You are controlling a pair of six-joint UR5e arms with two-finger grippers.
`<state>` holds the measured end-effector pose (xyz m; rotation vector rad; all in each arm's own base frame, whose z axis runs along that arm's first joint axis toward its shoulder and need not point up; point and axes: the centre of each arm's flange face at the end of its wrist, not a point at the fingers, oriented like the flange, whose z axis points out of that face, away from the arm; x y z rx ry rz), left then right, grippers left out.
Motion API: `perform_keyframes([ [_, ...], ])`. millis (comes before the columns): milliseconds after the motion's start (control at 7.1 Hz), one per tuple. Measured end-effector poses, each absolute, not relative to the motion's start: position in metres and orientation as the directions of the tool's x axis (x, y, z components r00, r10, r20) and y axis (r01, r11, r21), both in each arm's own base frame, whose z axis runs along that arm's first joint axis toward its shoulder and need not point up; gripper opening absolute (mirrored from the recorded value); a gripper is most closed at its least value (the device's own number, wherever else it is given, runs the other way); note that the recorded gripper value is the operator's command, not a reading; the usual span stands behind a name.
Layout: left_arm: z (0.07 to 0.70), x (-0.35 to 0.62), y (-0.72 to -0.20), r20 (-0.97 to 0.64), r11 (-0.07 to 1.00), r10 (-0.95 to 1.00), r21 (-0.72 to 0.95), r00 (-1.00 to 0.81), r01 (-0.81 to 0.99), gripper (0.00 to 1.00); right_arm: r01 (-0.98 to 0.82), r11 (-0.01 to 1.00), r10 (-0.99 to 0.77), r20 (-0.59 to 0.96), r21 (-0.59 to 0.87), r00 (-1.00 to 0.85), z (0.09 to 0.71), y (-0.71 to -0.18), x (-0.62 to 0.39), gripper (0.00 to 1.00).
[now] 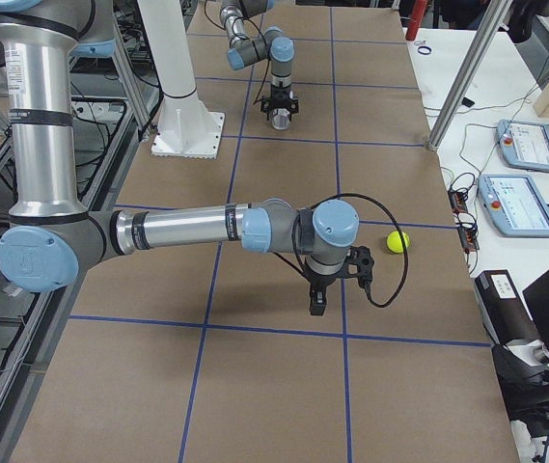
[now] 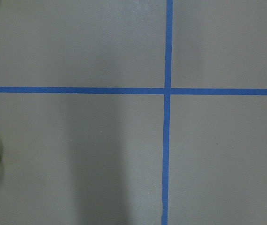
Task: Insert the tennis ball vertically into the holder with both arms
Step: 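Close the left gripper on the tube's open end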
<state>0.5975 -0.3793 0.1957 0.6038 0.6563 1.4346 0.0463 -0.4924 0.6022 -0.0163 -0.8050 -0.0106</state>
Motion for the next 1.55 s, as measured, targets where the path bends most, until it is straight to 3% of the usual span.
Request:
perform_keyframes([
  [423, 0.201, 0.602, -0.38, -0.049, 0.05, 0.999, 0.717, 0.022, -0.696, 0.99, 0.016, 1.0, -0.001, 0.72, -0.014, 0.693, 0.604, -0.492, 0.046, 0.99],
  [564, 0.203, 0.604, -0.381, -0.051, 0.052, 0.998, 0.714, 0.022, -0.698, 0.93, 0.016, 1.0, 0.0, 0.721, -0.015, 0.693, 0.604, -0.491, 0.046, 0.99],
  [704, 0.205, 0.605, -0.381, -0.052, 0.053, 0.998, 0.712, 0.023, -0.7, 0.62, 0.015, 1.0, 0.001, 0.721, -0.016, 0.693, 0.605, -0.491, 0.046, 0.99],
  [845, 0.204, 0.606, -0.381, -0.054, 0.055, 0.998, 0.712, 0.024, -0.7, 0.37, 0.015, 1.0, 0.002, 0.721, -0.016, 0.693, 0.605, -0.491, 0.046, 0.99],
  [986, 0.202, 0.606, -0.381, -0.055, 0.057, 0.998, 0.713, 0.026, -0.699, 0.23, 0.014, 1.0, 0.002, 0.721, -0.016, 0.693, 0.604, -0.491, 0.046, 0.99],
  [1127, 0.201, 0.605, -0.382, -0.053, 0.058, 0.998, 0.714, 0.028, -0.698, 0.14, 0.013, 1.0, 0.0, 0.721, -0.013, 0.693, 0.602, -0.491, 0.046, 0.99],
  [1550, 0.177, 0.586, -0.385, -0.004, 0.05, 0.997, 0.744, 0.071, -0.666, 0.14, 0.012, 1.0, -0.008, 0.721, -0.001, 0.693, 0.595, -0.494, 0.046, 0.99],
])
